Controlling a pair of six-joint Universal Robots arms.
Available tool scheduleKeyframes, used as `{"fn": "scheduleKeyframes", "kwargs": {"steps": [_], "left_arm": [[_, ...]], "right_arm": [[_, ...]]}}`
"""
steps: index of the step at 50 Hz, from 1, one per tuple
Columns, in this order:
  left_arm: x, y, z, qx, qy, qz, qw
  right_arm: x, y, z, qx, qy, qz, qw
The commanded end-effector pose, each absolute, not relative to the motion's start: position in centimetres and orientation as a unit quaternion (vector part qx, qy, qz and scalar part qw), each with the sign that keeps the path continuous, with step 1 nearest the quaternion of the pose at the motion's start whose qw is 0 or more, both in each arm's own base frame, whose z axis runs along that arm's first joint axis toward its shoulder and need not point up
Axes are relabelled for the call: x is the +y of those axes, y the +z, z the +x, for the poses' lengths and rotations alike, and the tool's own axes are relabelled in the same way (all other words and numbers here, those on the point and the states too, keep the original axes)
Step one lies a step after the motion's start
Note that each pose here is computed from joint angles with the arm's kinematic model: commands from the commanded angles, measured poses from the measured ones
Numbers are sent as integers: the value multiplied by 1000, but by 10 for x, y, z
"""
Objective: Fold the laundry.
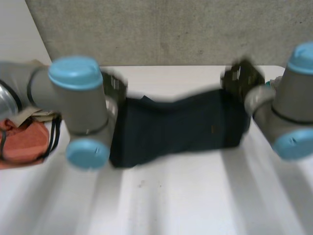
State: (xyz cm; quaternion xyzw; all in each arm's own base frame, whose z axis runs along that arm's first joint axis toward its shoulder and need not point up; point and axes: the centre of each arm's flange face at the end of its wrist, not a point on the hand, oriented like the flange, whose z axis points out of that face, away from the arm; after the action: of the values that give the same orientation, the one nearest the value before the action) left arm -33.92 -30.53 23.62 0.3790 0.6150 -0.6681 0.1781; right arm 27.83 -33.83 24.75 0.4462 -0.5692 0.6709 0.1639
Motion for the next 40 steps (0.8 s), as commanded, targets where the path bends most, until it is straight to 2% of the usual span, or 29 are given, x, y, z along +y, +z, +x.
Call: {"fn": "scheduleKeyframes", "kwargs": {"steps": [1, 3, 5, 10, 13, 18, 23, 27, 32, 40], "left_arm": [[-337, 391, -345, 329, -904, 144, 233], [-331, 404, -342, 299, -917, 124, 235], [-330, 401, -338, 306, -913, 132, 235], [-331, 361, -338, 366, -884, 183, 226], [-326, 321, -333, 422, -852, 226, 211], [-314, 274, -331, 472, -816, 271, 197], [-282, 214, -335, 529, -761, 334, 171], [-250, 175, -335, 572, -710, 379, 157], [-212, 150, -325, 609, -648, 430, 154], [-155, 166, -281, 652, -562, 476, 178]], "right_arm": [[-369, 369, 295, -319, 883, 269, 214], [-367, 382, 295, -278, 903, 246, 217], [-367, 386, 297, -260, 910, 242, 215], [-372, 364, 300, -303, 892, 270, 197], [-376, 333, 301, -369, 867, 296, 159], [-379, 286, 302, -457, 822, 321, 110], [-373, 214, 300, -565, 731, 375, 78], [-361, 173, 296, -621, 668, 404, 66], [-341, 156, 284, -668, 608, 425, 58], [-281, 179, 259, -713, 525, 463, 46]]}}
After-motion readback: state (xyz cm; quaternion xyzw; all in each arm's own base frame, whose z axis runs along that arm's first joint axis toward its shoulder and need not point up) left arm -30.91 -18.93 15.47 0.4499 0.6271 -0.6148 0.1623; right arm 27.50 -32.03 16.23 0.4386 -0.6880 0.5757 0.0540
